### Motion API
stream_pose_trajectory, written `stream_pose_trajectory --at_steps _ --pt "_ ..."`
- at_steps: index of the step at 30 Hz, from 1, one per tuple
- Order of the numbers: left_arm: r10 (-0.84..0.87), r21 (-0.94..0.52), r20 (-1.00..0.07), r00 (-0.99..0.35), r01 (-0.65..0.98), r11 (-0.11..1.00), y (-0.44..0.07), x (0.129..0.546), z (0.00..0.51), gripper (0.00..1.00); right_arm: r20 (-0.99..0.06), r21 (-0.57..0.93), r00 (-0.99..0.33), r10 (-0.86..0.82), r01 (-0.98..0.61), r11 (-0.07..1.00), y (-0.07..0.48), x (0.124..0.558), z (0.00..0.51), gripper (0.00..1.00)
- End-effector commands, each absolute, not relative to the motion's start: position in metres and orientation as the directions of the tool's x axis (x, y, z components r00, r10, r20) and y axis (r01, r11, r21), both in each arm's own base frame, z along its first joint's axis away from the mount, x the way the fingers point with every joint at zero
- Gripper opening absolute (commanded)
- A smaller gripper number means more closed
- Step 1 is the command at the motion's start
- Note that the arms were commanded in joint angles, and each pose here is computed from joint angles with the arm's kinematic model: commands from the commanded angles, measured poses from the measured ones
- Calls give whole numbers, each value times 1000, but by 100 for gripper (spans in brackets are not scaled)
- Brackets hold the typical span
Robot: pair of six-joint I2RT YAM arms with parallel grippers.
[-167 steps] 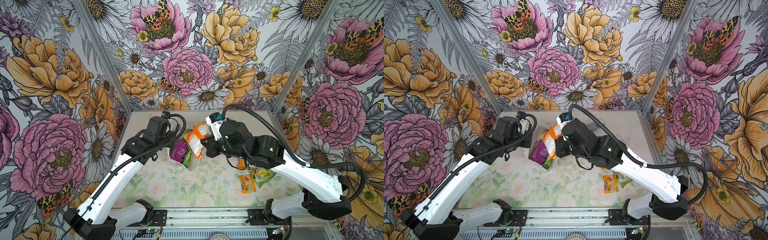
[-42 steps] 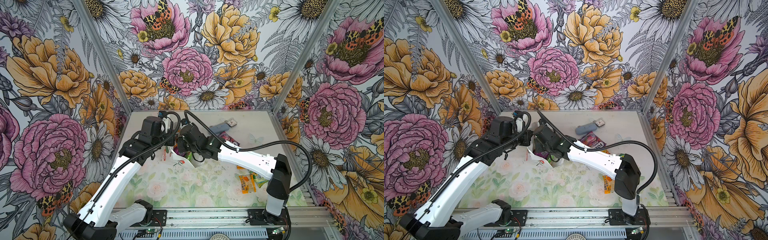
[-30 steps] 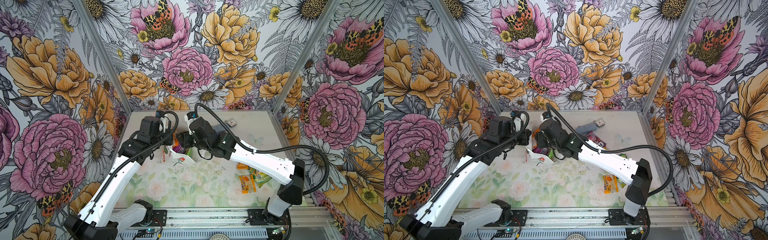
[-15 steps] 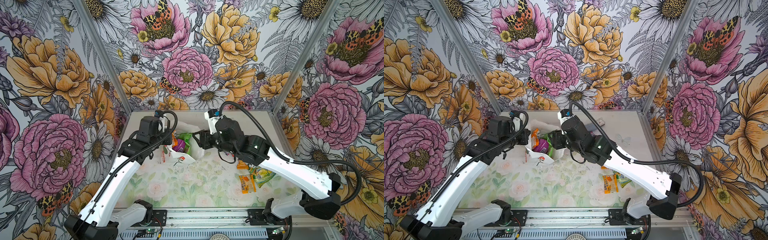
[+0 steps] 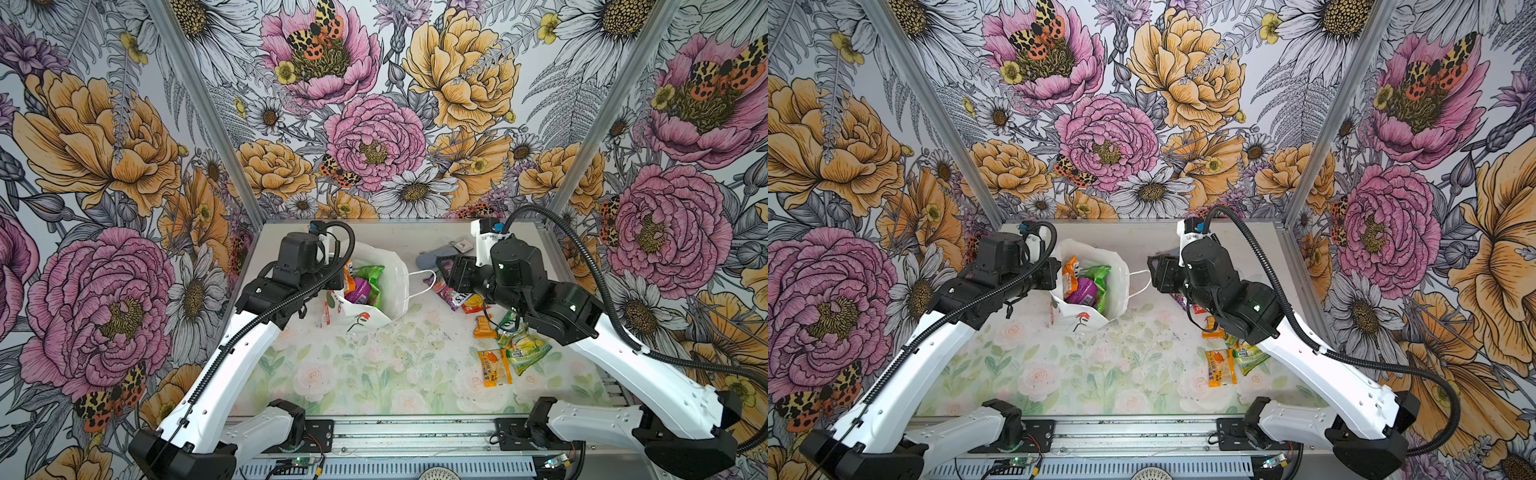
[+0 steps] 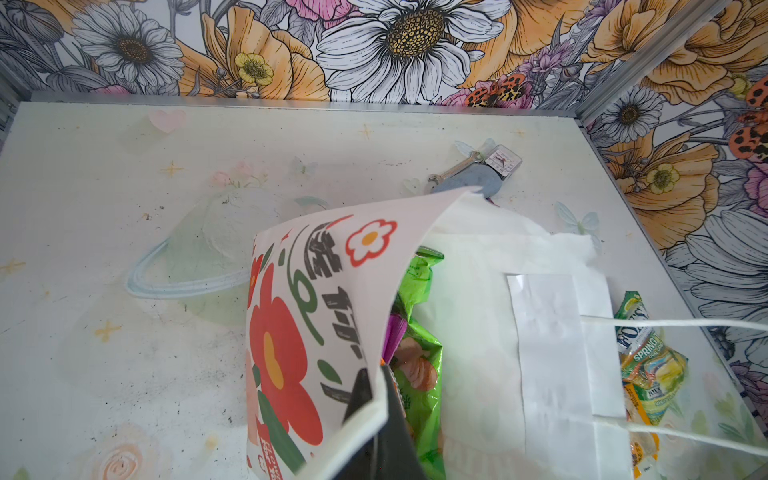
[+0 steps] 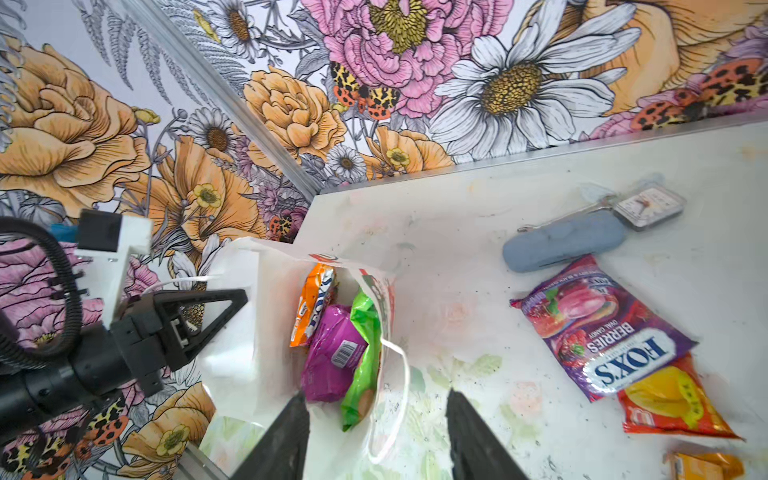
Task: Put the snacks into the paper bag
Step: 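Withdraw the right gripper from the paper bag toward the remaining snacks, then lower the right gripper onto the green Fox's Spring Tea candy bag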
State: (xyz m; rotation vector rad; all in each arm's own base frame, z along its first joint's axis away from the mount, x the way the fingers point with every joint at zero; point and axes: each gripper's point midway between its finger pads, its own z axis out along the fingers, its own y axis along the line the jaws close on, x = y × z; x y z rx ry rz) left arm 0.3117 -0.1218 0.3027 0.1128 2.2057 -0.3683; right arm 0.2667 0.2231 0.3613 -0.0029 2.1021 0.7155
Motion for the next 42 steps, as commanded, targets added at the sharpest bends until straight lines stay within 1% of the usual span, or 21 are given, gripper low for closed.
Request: stream_pose_trajectory --at_steps 1,9,13,16,20,28,31,35,42 --pt "-79 -231 -827 -556 208 950 -120 318 319 0 -731 502 -602 321 -156 850 191 267 352 55" --pt "-78 -230 -826 -558 208 951 -119 318 318 0 -675 507 -624 394 -4 862 149 269 314 55" --pt "-79 -230 -828 -555 208 951 -119 317 319 0 -620 510 -643 449 105 854 125 268 286 55" --pt "-78 -229 -827 -557 207 951 -119 317 318 0 -575 502 -663 479 176 847 110 268 264 63" --pt "-77 -230 -826 -559 209 951 -119 317 317 0 -526 476 -674 519 272 836 92 265 234 70" --pt "-76 -229 -828 -555 211 950 -119 316 318 0 -434 425 -654 620 458 781 57 259 179 71" --pt "-76 -231 -826 -559 213 949 -120 316 317 0 -387 386 -680 623 494 779 51 259 156 71" --pt "-74 -234 -823 -564 217 948 -121 316 316 0 -337 327 -730 595 502 801 55 266 131 71" --pt "-72 -231 -824 -562 217 948 -121 316 316 0 -306 223 -763 569 524 822 50 284 98 72"
